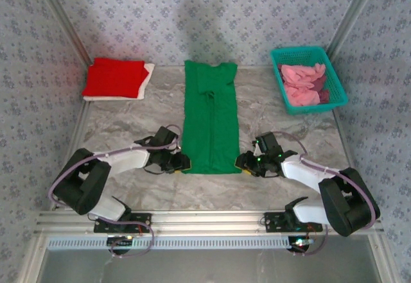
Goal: Fold and stack the t-shirts
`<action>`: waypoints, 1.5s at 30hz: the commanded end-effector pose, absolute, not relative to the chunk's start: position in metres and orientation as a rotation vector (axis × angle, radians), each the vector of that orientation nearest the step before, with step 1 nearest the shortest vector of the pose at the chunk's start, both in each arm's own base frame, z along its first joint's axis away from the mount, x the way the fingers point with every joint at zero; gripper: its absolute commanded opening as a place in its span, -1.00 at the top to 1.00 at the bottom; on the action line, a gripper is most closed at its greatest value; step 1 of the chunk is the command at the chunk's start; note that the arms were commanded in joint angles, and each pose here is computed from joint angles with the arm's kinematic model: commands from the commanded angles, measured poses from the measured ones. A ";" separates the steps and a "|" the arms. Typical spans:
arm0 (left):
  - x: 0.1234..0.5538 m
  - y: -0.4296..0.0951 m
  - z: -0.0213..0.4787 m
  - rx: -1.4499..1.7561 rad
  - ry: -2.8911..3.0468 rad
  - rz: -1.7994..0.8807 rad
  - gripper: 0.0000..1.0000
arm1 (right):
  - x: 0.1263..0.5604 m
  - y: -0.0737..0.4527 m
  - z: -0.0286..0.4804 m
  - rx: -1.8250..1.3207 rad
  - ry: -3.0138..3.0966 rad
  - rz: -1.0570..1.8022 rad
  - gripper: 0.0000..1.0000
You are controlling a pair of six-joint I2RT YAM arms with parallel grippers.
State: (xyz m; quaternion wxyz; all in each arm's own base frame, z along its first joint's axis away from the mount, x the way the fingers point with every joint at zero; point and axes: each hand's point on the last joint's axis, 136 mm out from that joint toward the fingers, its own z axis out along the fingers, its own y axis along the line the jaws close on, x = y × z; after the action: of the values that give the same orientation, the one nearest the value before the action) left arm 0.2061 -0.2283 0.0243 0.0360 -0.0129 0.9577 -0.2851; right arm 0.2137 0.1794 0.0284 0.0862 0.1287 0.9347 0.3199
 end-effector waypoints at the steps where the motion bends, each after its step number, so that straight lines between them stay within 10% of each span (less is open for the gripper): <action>1: 0.214 -0.237 0.031 0.002 2.915 -0.899 0.36 | 0.211 0.180 0.030 0.398 2.794 0.976 0.15; 16: 0.214 -0.232 0.029 -0.007 2.921 -0.857 0.90 | 0.211 0.190 0.030 0.397 2.823 1.021 0.06; 45: 0.212 -0.226 0.025 -0.018 2.898 -0.836 1.00 | 0.215 0.198 0.024 0.416 2.890 0.947 0.37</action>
State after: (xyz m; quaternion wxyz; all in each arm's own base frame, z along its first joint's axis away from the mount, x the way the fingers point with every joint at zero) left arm 0.2121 -0.2262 0.0255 0.0540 -0.0101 0.9594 -0.2765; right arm 0.2153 0.1953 0.0255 0.0493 0.1364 0.9388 0.3125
